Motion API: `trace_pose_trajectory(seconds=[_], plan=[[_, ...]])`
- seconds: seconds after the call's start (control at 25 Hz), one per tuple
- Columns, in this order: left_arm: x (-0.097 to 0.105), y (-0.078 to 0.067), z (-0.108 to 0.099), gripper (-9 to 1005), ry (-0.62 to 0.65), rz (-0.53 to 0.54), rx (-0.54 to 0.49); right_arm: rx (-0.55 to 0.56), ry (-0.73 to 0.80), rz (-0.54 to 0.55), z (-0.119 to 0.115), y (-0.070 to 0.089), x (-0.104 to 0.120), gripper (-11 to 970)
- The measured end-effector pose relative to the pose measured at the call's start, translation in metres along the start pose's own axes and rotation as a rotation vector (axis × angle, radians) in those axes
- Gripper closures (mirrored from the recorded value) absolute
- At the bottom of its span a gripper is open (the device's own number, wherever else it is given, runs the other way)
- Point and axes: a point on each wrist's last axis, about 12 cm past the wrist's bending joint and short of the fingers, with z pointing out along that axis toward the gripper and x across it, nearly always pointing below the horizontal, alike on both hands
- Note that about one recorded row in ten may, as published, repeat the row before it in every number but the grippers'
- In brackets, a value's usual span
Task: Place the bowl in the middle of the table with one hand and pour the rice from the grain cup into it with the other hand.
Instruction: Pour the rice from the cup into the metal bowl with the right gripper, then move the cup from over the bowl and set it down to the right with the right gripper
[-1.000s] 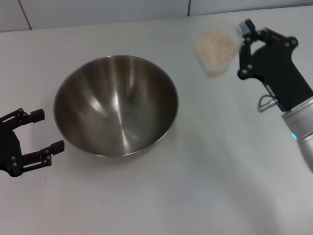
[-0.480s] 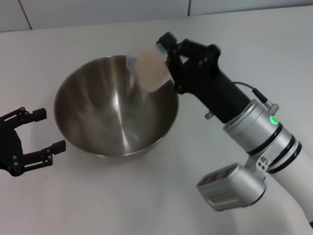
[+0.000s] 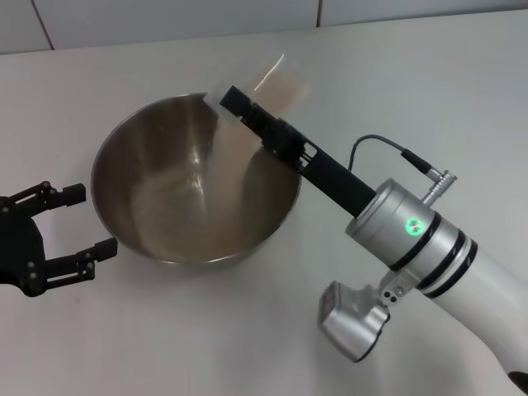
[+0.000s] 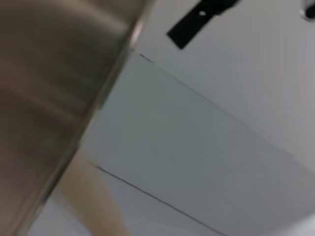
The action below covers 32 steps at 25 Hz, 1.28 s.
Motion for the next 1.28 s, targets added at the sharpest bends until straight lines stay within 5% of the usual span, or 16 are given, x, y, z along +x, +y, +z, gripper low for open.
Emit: trace_pose_trajectory(seconds=[0.44, 0.68, 0.8, 0.84, 0.88, 1.2, 1.24, 1.28], plan=[[-0.002, 0.001, 0.002, 150, -0.004, 0.0, 0.009, 0.018, -0.141, -0.417, 0.012, 0.003, -0.01, 942], [-0.003, 0.001, 0.002, 150, 0.005, 0.001, 0.018, 0.003, -0.135, -0.429, 0.016, 0.004, -0.009, 942], [-0.003, 0.001, 0.002, 150, 0.006, 0.0, 0.021, -0.007, -0.018, -0.135, 0.022, -0.01, -0.012, 941], [-0.003, 0.0, 0.002, 150, 0.006, -0.001, 0.021, 0.001, 0.054, 0.156, 0.024, -0.02, -0.014, 941], [-0.003, 0.0, 0.002, 150, 0.006, -0.001, 0.021, 0.001, 0.054, 0.156, 0.024, -0.02, -0.014, 941], [-0.003, 0.001, 0.002, 150, 0.007, 0.001, 0.02, 0.047, 0.299, 1.117, 0.015, -0.022, -0.005, 941], [-0.003, 0.001, 0.002, 150, 0.007, 0.002, 0.02, 0.09, 0.348, 1.323, 0.011, -0.017, 0.004, 941], [-0.003, 0.001, 0.002, 150, 0.007, 0.002, 0.02, 0.09, 0.348, 1.323, 0.011, -0.017, 0.004, 941]])
